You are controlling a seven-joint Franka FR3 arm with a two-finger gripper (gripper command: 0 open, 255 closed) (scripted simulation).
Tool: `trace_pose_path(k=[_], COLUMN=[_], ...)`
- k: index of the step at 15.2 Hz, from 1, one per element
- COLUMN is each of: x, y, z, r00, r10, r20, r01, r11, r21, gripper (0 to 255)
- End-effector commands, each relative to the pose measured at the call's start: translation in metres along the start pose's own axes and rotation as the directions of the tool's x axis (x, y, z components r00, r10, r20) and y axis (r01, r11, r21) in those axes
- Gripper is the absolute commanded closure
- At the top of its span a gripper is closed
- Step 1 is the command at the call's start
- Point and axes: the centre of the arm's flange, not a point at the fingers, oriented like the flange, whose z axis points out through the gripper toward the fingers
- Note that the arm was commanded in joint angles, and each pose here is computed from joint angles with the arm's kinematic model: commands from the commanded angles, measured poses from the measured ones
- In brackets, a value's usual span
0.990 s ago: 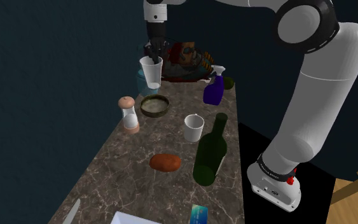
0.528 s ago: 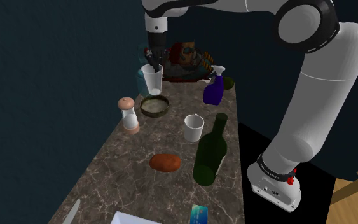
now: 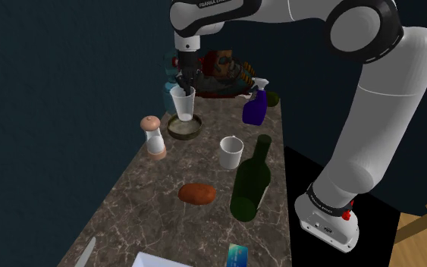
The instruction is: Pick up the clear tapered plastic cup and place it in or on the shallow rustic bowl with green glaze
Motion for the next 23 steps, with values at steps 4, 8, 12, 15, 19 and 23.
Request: trace_pose_path(k=[4,8,12,15,19,23], x=[0.003,0.003,0.003,0.003,0.003,0.003], y=[0.001,0.001,0.001,0.001,0.001,0.001], z=[0.021,0.021,0.021,0.021,-0.006,-0.029], r00=[1.0,1.0,1.0,1.0,1.0,1.0], r10=[0.0,0.0,0.0,0.0,0.0,0.0], r20=[-0.001,-0.001,-0.001,-0.001,-0.001,-0.001], r01=[0.0,0.0,0.0,0.0,0.0,0.0], r11=[1.0,1.0,1.0,1.0,1.0,1.0], r21=[0.0,0.0,0.0,0.0,0.0,0.0], gripper=[255,255,0,0,0,0])
